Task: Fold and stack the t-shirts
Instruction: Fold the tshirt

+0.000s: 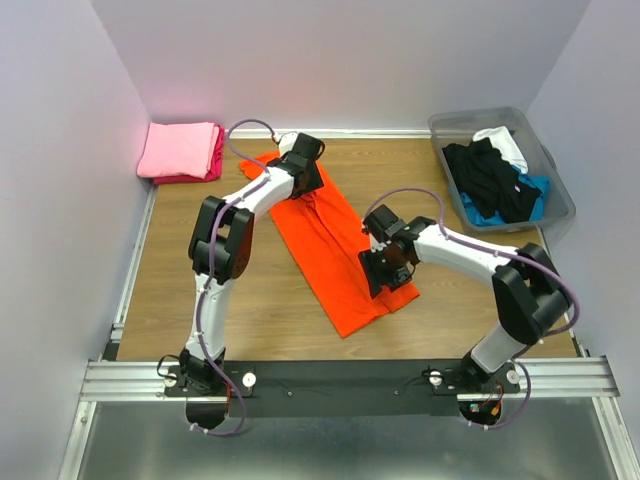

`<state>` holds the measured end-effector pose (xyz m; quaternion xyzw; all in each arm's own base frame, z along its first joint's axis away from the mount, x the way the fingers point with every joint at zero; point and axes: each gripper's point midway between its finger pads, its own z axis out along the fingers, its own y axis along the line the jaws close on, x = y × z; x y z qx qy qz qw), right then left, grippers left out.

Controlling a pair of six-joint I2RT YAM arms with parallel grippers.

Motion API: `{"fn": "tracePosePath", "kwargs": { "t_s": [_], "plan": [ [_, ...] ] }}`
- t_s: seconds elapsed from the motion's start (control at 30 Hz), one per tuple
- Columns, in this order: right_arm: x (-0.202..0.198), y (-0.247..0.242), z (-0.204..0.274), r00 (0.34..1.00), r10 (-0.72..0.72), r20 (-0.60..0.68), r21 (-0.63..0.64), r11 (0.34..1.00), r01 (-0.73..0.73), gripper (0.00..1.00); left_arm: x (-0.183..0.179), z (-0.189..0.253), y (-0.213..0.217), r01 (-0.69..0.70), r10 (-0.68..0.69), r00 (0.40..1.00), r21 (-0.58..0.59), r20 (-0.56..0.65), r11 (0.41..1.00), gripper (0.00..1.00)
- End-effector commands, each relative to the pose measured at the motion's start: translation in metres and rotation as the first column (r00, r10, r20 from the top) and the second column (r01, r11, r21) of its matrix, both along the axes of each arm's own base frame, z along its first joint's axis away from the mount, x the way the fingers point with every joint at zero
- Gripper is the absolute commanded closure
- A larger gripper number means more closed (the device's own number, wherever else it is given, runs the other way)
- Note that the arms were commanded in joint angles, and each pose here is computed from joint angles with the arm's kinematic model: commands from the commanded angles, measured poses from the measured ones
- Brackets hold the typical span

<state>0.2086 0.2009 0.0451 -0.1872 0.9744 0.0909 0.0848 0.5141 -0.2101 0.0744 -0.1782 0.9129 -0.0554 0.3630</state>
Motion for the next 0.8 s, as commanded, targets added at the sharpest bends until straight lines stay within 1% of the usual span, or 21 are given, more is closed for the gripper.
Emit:
{"fn": "tracePosePath", "kwargs": {
  "t_s": [0.0, 0.17, 0.33, 0.47, 0.53, 0.57, 0.63, 0.67, 0.73, 0.77],
  "plan": [
    [-0.003, 0.015, -0.016, 0.998, 0.002, -0.057, 0.051, 0.999, 0.001, 0.38, 0.012, -0.015, 0.02, -0.03, 0.031, 0.999, 0.049, -0.013, 0.998, 0.28],
    [-0.015, 0.024, -0.033, 0.992, -0.004, -0.129, 0.085, 0.996, 0.015, 0.39, 0.025, -0.032, 0.022, 0.012, -0.011, 1.0, 0.038, -0.029, 0.999, 0.28],
    [-0.031, 0.04, -0.045, 0.984, 0.007, -0.179, 0.085, 0.996, 0.008, 0.39, 0.043, -0.043, 0.019, 0.069, -0.068, 0.996, 0.02, -0.049, 0.997, 0.28],
    [-0.041, 0.059, -0.047, 0.979, 0.025, -0.202, 0.099, 0.995, -0.005, 0.39, 0.052, -0.053, 0.014, 0.114, -0.114, 0.992, -0.006, -0.06, 0.993, 0.28],
    [-0.04, 0.068, -0.045, 0.98, 0.037, -0.196, 0.109, 0.994, -0.016, 0.39, 0.061, -0.048, 0.008, 0.139, -0.139, 0.99, -0.02, -0.036, 0.99, 0.28],
    [-0.038, 0.07, -0.044, 0.981, 0.035, -0.192, 0.11, 0.994, -0.014, 0.39, 0.062, -0.047, 0.003, 0.157, -0.158, 0.987, -0.036, -0.031, 0.987, 0.28],
    [-0.022, 0.075, -0.033, 0.991, 0.025, -0.128, 0.113, 0.994, -0.011, 0.39, 0.067, -0.04, -0.003, 0.178, -0.179, 0.984, -0.056, -0.013, 0.982, 0.26],
    [-0.013, 0.077, -0.022, 0.997, 0.02, -0.075, 0.119, 0.993, -0.011, 0.39, 0.069, -0.025, -0.005, 0.18, -0.179, 0.984, -0.065, 0.015, 0.982, 0.23],
    [0.0, 0.083, 0.001, 1.0, 0.019, -0.01, 0.139, 0.99, -0.017, 0.39, 0.07, -0.004, -0.004, 0.176, -0.172, 0.983, -0.075, 0.061, 0.981, 0.18],
    [0.007, 0.081, 0.008, 1.0, 0.006, 0.022, 0.129, 0.992, -0.009, 0.39, 0.074, 0.013, -0.005, 0.172, -0.162, 0.98, -0.082, 0.114, 0.982, 0.18]
  ]
}}
